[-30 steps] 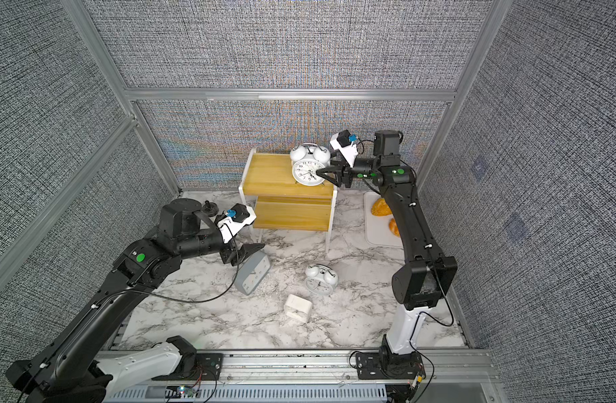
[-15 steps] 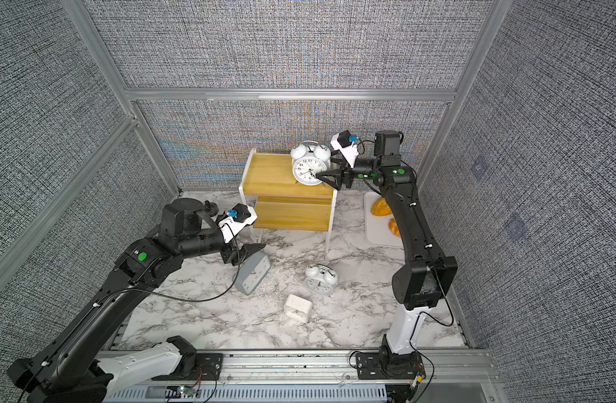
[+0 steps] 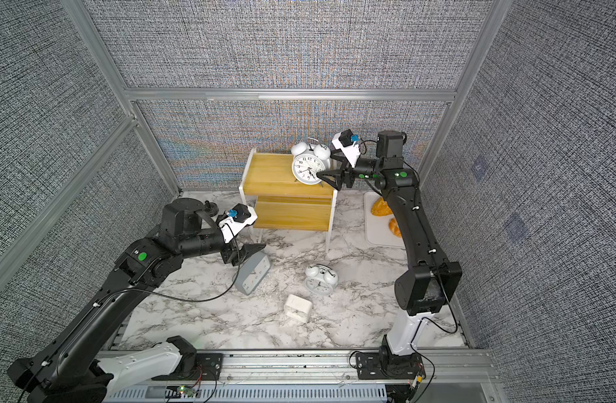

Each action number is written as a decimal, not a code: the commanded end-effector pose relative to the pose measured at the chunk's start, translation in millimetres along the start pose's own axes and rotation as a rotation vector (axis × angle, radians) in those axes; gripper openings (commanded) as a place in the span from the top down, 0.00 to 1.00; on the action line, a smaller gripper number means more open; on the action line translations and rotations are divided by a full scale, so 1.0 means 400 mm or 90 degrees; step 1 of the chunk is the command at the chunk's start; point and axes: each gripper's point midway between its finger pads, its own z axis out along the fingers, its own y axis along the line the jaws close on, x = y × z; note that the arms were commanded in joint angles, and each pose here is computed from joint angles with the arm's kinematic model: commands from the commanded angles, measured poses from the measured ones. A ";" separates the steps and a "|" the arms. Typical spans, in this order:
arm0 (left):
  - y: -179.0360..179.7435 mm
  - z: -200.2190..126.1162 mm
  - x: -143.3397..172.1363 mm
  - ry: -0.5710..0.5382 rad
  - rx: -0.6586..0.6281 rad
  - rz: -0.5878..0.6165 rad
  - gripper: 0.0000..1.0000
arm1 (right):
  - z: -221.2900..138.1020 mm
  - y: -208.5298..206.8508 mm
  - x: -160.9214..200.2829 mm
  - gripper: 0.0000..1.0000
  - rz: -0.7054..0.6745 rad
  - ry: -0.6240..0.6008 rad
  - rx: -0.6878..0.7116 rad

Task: Place the alarm clocks on the shelf by style
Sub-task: Place the alarm on the shelf.

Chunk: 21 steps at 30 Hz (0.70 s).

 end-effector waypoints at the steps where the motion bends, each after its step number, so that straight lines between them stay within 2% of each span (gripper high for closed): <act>1: -0.008 -0.005 -0.004 -0.003 0.010 0.004 0.21 | -0.010 -0.010 -0.024 0.10 -0.015 -0.009 0.038; 9: -0.011 -0.002 -0.003 -0.003 0.017 0.004 0.21 | -0.032 0.001 -0.046 0.09 -0.032 -0.015 0.073; 21: -0.013 -0.004 -0.001 -0.003 0.017 0.004 0.21 | -0.020 -0.030 -0.026 0.09 -0.025 0.004 0.114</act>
